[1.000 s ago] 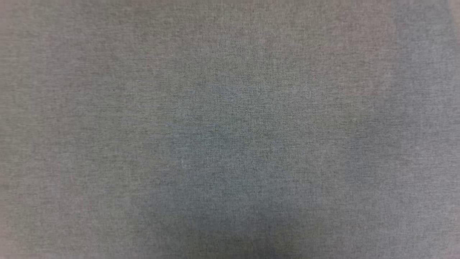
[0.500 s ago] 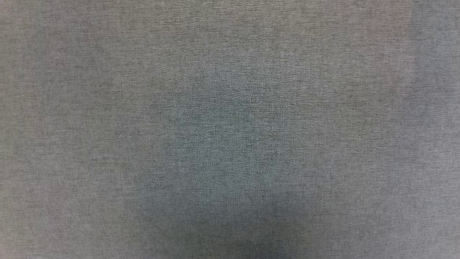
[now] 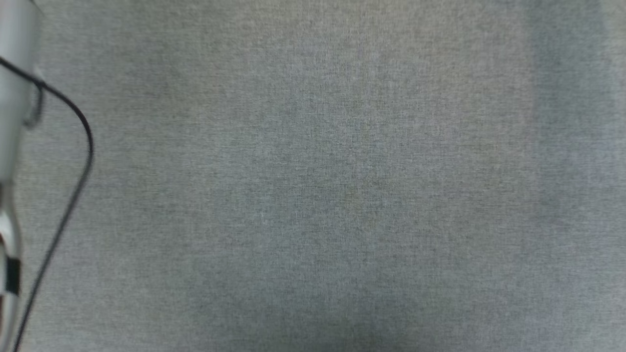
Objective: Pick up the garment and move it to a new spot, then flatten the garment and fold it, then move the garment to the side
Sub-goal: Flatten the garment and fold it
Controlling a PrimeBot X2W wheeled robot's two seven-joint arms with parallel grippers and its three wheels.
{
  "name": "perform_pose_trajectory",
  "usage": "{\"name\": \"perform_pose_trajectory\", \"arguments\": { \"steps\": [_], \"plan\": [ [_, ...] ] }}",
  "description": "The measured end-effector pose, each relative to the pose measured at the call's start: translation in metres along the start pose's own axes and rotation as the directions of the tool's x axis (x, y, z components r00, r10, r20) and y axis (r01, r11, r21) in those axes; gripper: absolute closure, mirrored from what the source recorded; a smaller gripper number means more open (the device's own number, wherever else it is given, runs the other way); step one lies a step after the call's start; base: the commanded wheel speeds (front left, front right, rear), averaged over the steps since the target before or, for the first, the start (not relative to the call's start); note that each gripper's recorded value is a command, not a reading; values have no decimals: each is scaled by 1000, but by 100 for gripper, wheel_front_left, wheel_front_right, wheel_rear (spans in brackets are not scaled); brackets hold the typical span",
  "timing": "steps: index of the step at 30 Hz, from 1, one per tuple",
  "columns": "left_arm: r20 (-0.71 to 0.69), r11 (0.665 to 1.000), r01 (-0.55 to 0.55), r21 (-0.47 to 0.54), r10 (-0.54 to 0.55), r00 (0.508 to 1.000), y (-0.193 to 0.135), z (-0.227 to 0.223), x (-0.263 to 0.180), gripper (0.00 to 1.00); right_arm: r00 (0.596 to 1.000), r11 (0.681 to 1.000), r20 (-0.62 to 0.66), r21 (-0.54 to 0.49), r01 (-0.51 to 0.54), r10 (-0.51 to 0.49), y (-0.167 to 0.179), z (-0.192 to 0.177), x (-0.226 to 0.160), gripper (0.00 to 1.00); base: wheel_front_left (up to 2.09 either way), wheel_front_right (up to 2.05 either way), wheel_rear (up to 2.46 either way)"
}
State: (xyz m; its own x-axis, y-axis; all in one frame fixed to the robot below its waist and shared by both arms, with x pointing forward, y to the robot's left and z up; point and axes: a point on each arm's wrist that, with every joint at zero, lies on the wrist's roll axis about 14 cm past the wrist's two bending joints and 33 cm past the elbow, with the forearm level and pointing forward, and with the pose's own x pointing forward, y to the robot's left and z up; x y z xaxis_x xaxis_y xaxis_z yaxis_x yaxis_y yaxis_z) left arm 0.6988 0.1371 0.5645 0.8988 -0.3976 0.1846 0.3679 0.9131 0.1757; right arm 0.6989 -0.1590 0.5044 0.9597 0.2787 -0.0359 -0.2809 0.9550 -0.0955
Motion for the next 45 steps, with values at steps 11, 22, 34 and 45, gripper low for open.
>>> {"name": "perform_pose_trajectory", "arguments": {
  "steps": [11, 22, 34, 45],
  "plan": [
    [-232, 994, -4, -108, -22, 973, -52, -48, -143, 100, 983, 991, -173, 128, -44, 67, 29, -53, -103, 100, 0, 0, 0],
    [-352, 983, -98, -152, 39, 935, -63, -31, -267, 100, 972, 968, -206, 243, -57, 109, 46, -50, -183, 100, 0, 0, 0],
    [-424, 975, -125, -183, 37, 905, -96, -11, -356, 100, 947, 918, -268, 391, -63, 179, 74, -54, -252, 100, 0, 0, 0],
    [-425, 977, -79, -200, -14, 905, -119, 11, -394, 100, 896, 893, -374, 446, -52, 239, 82, -69, -310, 100, 0, 0, 0]
  ]
}}
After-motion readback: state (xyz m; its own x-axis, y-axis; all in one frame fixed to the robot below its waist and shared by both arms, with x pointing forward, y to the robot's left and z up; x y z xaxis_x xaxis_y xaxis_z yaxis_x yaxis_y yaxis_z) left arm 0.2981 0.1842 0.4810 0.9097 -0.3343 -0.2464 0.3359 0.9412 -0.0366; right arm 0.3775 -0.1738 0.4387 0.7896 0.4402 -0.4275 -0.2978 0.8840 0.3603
